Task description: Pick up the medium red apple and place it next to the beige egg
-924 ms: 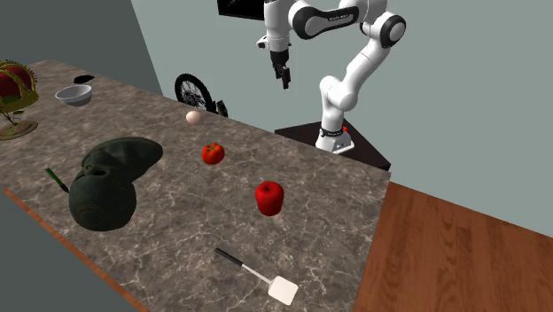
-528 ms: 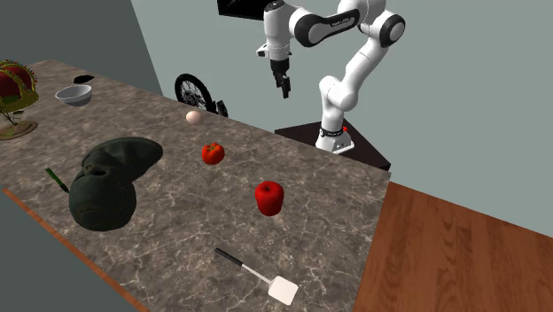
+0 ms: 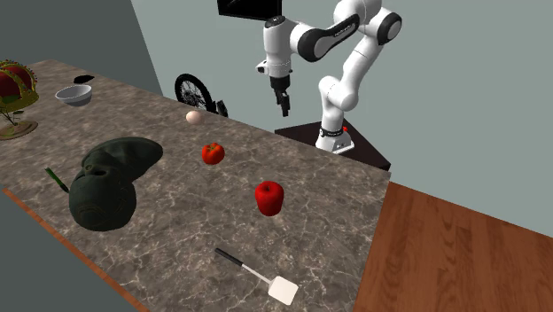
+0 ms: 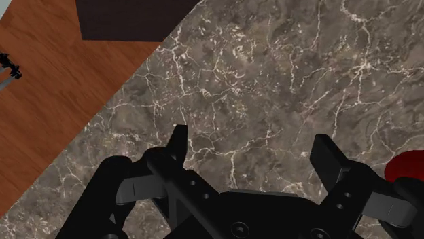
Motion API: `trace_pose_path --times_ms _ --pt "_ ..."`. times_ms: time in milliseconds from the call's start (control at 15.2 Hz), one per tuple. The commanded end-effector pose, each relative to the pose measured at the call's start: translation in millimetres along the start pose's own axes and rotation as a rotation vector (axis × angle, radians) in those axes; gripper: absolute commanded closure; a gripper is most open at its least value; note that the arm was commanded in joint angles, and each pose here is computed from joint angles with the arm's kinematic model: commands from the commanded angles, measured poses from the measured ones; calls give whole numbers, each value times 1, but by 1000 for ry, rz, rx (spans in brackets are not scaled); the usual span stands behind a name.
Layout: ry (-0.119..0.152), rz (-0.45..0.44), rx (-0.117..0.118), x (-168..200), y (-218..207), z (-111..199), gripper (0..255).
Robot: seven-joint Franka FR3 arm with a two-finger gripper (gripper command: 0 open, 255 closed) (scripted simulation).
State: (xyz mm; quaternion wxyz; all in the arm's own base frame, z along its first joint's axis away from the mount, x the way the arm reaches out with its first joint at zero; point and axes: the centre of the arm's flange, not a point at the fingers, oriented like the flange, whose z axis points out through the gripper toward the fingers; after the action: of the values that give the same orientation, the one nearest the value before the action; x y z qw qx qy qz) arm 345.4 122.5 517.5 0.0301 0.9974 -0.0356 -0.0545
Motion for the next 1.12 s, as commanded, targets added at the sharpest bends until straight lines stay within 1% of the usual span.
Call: trace_pose_path --times_ms 0,1056 --pt "5 18 12 7 -26 3 0" --pt "43 149 94 81 -206 34 0"
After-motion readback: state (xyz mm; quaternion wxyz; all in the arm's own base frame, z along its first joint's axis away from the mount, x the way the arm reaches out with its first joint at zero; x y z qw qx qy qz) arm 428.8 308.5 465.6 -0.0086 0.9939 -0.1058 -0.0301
